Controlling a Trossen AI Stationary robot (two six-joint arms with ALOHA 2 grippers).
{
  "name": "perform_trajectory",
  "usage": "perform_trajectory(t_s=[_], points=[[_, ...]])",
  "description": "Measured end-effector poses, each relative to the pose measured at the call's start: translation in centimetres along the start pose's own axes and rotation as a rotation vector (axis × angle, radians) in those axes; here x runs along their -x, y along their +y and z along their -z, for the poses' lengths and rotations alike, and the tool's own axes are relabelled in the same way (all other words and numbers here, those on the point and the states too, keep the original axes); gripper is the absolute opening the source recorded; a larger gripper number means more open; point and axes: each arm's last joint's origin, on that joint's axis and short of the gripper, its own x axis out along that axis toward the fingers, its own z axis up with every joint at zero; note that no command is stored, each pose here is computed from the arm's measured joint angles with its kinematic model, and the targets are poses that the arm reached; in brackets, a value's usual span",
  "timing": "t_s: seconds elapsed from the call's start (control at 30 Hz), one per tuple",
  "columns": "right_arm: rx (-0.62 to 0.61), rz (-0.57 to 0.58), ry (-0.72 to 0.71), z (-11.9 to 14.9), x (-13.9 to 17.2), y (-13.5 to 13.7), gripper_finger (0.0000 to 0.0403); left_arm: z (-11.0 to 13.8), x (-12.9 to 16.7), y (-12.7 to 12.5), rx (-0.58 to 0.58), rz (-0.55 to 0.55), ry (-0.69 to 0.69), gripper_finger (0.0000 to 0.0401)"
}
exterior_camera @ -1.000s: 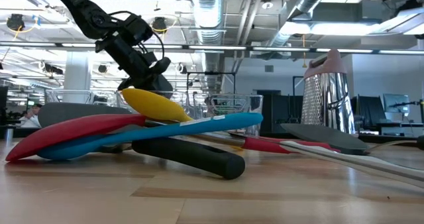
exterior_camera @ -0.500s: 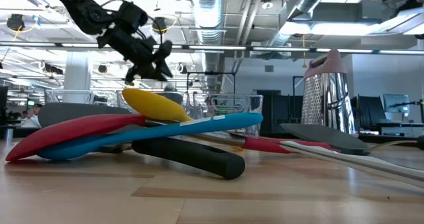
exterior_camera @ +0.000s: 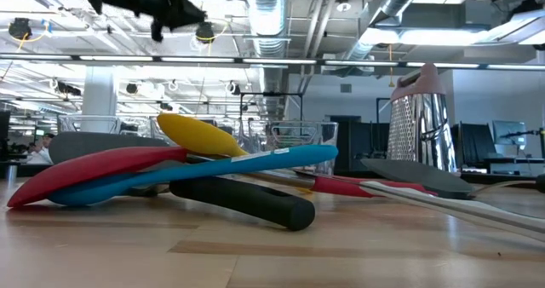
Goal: Pick & Place Kitchen Items
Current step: Put the black spatula into the middle transparent bin
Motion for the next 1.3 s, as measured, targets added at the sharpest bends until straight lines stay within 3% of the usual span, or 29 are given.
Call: perform_trajectory(t_s=[0.23, 0.43, 0.53, 0.7, 0.97, 1.3], points=[[0.000, 0.004, -0.003, 0.0, 0.0, 0.0, 0.0001, -2.0, 2.9, -2.1, -0.003, 0.182, -0.084, 0.0006], [-0.008, 0.002, -0.002, 0.0, 0.0, 0.0, 0.0001, -1.8, 3.3, -3.5, 0.009, 0.279, -0.059, 0.0002], [-0.078, -0.036, 0.036, 0.1, -0.1, 0.1, 0.0000, -1.3, 3.2, -4.3, 0.017, 0.323, -0.026, 0.0002], [-0.214, -0.115, 0.247, 0.9, -0.5, -0.3, 0.0000, -0.7, 3.2, -5.7, 0.030, 0.399, 0.010, 0.0001], [-0.349, -0.033, 0.494, 2.3, -1.2, -0.9, 0.0000, 0.2, 3.2, -7.6, 0.045, 0.480, 0.056, 0.0001], [-0.350, -0.116, 0.860, 3.8, -2.2, 1.3, 0.0000, 1.1, 2.9, -8.4, 0.042, 0.478, 0.092, 0.0001]])
